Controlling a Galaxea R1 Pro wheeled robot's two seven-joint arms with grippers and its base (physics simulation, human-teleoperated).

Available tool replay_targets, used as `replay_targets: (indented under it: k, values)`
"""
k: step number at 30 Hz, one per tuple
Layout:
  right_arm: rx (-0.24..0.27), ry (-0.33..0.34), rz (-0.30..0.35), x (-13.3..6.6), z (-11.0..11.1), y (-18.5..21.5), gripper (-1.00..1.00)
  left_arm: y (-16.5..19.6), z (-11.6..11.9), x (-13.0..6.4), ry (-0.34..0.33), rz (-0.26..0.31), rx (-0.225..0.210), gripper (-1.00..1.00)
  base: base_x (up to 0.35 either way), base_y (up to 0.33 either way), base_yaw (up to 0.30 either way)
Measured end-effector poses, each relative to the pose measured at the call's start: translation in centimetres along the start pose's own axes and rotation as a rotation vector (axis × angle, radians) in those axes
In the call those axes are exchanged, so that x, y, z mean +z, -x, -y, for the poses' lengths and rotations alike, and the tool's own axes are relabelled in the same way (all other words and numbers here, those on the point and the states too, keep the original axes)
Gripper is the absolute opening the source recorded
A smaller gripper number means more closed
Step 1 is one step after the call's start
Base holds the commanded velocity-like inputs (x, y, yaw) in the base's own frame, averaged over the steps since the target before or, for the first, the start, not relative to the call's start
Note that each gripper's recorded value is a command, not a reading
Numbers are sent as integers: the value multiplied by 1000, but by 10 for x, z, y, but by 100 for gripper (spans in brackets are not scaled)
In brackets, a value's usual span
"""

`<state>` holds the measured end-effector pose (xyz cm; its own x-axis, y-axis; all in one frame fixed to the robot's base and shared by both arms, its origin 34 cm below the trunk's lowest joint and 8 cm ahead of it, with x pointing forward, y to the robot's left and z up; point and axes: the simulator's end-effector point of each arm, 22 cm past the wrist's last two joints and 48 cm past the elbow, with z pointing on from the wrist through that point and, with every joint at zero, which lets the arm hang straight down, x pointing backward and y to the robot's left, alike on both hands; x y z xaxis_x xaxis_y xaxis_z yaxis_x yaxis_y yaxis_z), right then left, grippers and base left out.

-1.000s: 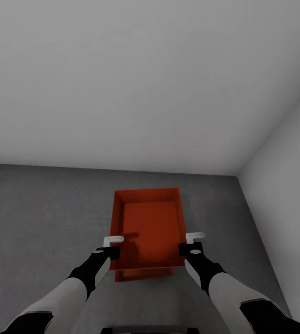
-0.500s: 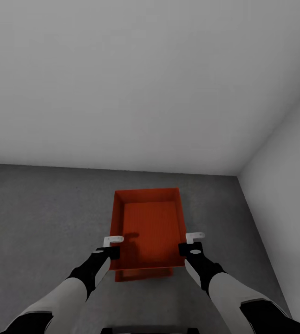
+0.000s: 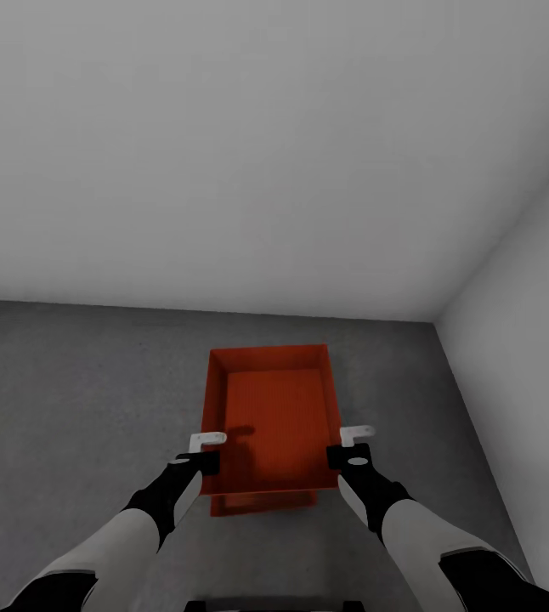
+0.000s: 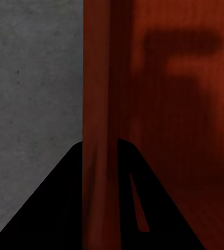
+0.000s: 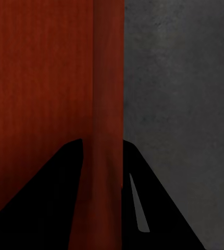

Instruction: Move the two storage containers from the living room to the garage. In the garage, place one container on the floor and stack the other container on top of it (either order is fine).

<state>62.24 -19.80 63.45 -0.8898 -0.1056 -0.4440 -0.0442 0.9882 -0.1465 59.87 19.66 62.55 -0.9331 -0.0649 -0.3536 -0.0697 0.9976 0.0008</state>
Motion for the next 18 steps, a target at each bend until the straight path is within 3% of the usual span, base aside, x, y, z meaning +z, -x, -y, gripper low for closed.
replay_targets:
  k: [18]
  values:
    - [0,0,0,0,0,0,-100,0,0,0,0,0,0,-100,-4,0,0]
